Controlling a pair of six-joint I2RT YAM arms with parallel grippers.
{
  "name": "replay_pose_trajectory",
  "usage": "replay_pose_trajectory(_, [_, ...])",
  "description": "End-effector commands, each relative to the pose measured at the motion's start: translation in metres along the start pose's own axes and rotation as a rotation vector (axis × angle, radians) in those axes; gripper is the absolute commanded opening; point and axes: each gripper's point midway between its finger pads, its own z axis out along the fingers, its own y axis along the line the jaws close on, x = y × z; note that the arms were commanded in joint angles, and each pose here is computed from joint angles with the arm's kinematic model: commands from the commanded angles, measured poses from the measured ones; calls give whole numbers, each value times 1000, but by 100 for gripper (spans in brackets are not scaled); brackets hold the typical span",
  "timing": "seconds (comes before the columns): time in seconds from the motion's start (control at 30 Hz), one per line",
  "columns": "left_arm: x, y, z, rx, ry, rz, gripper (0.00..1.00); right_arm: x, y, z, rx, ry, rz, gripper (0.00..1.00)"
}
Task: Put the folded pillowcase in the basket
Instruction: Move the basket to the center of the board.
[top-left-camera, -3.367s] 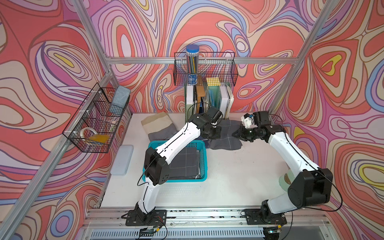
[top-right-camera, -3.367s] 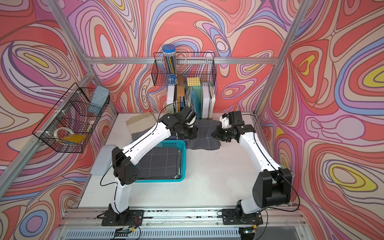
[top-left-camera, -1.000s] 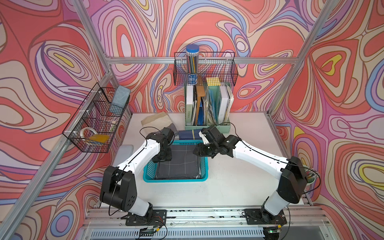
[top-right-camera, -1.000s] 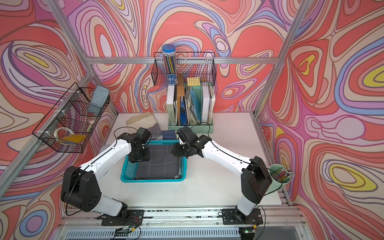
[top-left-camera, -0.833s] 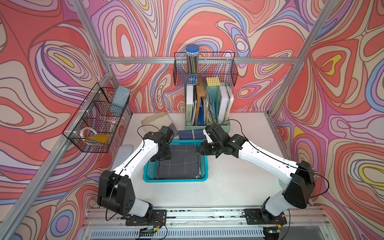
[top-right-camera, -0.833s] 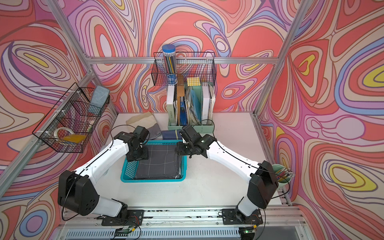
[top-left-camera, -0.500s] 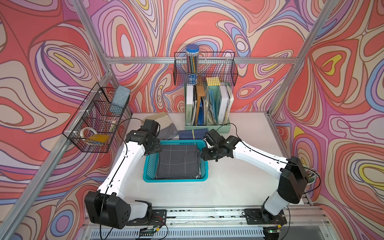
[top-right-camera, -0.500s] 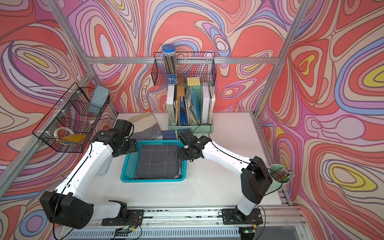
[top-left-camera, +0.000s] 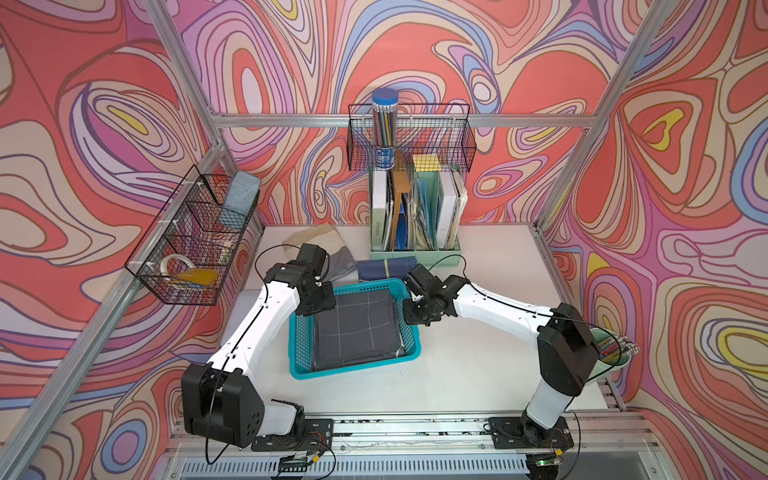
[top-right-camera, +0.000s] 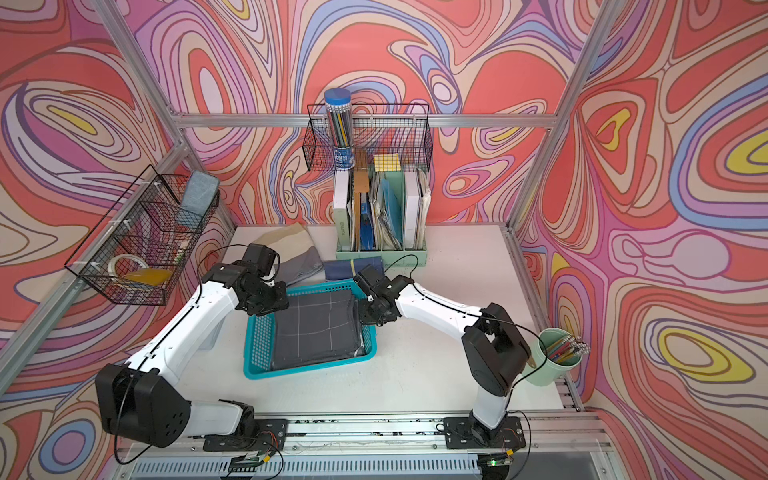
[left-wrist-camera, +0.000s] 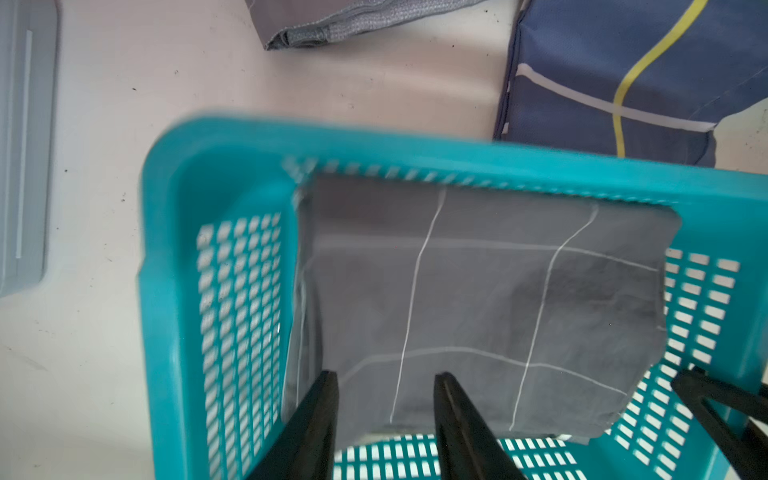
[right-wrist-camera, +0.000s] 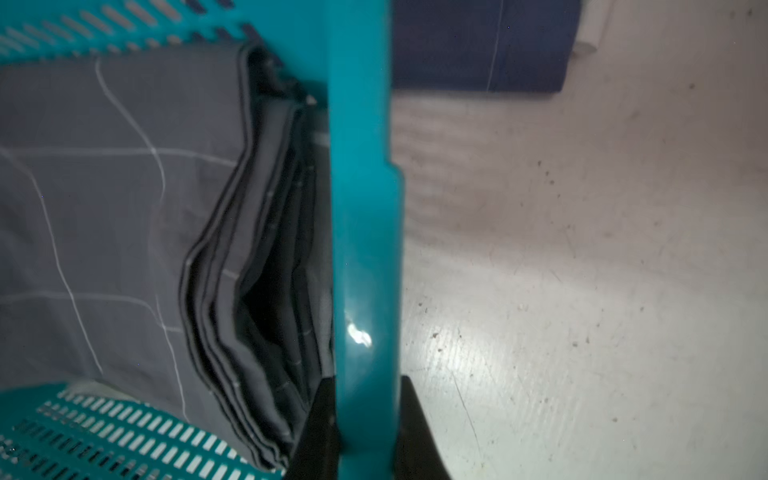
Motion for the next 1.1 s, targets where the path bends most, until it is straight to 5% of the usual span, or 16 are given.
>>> replay_pose_trajectory(0.0, [-1, -5, -2, 29, -9, 13, 43, 15, -31, 1, 133, 33, 5, 0])
replay_pose_trajectory(0.2, [-5, -8, -9, 47, -39, 26, 44, 30, -111, -43, 273, 10, 188, 0])
replay_pose_trajectory(0.47, [-10, -23, 4, 103, -8, 35, 44, 40, -195, -75, 477, 60, 194, 2])
replay_pose_trajectory(0.67, [-11, -43, 33, 161, 53, 16, 44, 19, -234, -91, 620, 44, 224, 23])
replay_pose_trajectory(0.73, [-8, -53, 44, 174, 75, 17, 44, 13, -242, -97, 660, 30, 234, 21])
replay_pose_trajectory(0.83, [-3, -72, 56, 201, 104, 28, 43, 9, -257, -100, 678, 38, 268, 2])
replay_pose_trajectory(0.9, [-1, -83, 62, 195, 108, 46, 43, 8, -273, -110, 772, 44, 260, 1])
replay_pose_trajectory(1.07, [2, -113, 79, 242, 140, 57, 43, 9, -297, -117, 890, 125, 237, 21])
